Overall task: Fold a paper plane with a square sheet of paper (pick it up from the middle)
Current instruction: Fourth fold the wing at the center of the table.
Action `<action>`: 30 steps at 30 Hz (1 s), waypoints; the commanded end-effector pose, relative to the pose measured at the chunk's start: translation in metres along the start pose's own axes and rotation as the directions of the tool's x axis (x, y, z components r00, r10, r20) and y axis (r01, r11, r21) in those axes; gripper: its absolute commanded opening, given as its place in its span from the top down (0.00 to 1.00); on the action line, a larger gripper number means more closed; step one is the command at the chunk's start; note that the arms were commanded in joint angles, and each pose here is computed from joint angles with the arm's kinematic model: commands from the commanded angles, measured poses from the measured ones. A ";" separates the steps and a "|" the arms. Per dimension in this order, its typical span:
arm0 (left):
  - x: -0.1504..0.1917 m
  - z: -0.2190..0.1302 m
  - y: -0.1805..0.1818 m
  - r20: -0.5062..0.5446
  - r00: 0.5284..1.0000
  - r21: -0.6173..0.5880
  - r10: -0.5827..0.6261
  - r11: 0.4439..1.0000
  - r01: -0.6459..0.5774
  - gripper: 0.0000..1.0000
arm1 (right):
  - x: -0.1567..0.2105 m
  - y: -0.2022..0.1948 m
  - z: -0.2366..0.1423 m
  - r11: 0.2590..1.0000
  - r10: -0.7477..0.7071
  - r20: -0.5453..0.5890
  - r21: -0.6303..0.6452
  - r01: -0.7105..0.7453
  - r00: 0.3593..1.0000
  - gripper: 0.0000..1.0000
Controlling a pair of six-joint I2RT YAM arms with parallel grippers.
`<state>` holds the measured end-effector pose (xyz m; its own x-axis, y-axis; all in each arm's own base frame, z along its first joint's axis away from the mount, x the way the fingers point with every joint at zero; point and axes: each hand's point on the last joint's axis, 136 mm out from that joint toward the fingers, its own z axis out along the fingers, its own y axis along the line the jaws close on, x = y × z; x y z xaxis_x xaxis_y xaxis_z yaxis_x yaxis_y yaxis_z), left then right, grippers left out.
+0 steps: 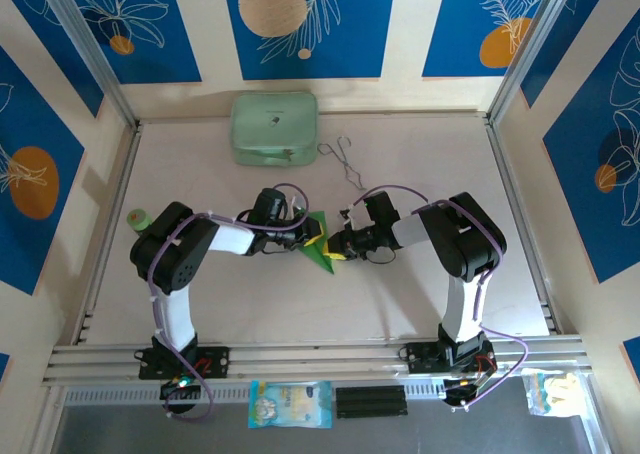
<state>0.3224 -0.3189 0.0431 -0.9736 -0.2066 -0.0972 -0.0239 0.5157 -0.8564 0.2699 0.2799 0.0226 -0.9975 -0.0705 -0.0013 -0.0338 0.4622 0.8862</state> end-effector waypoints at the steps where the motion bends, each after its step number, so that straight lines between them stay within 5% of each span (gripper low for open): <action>1: -0.004 0.003 0.001 -0.004 1.000 -0.012 0.005 1.000 -0.005 0.81 | 0.005 -0.021 -0.005 0.992 0.089 0.009 0.084 -0.089 0.996 0.87; 23: -0.006 0.004 -0.001 -0.008 1.000 -0.012 0.003 1.000 -0.003 0.81 | 0.005 0.003 -0.019 0.995 0.073 0.028 0.067 -0.074 0.997 0.81; 30: -0.005 0.004 0.000 -0.008 1.000 -0.017 0.002 1.000 -0.002 0.81 | -0.001 0.001 -0.031 0.987 0.059 0.118 0.139 -0.075 0.991 0.79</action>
<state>0.3238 -0.3197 0.0402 -0.9751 -0.2057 -0.0829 -0.0385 0.5252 -0.8501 0.2722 0.2634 0.0357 -0.9999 0.0110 -0.0001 0.0059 0.5465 0.8374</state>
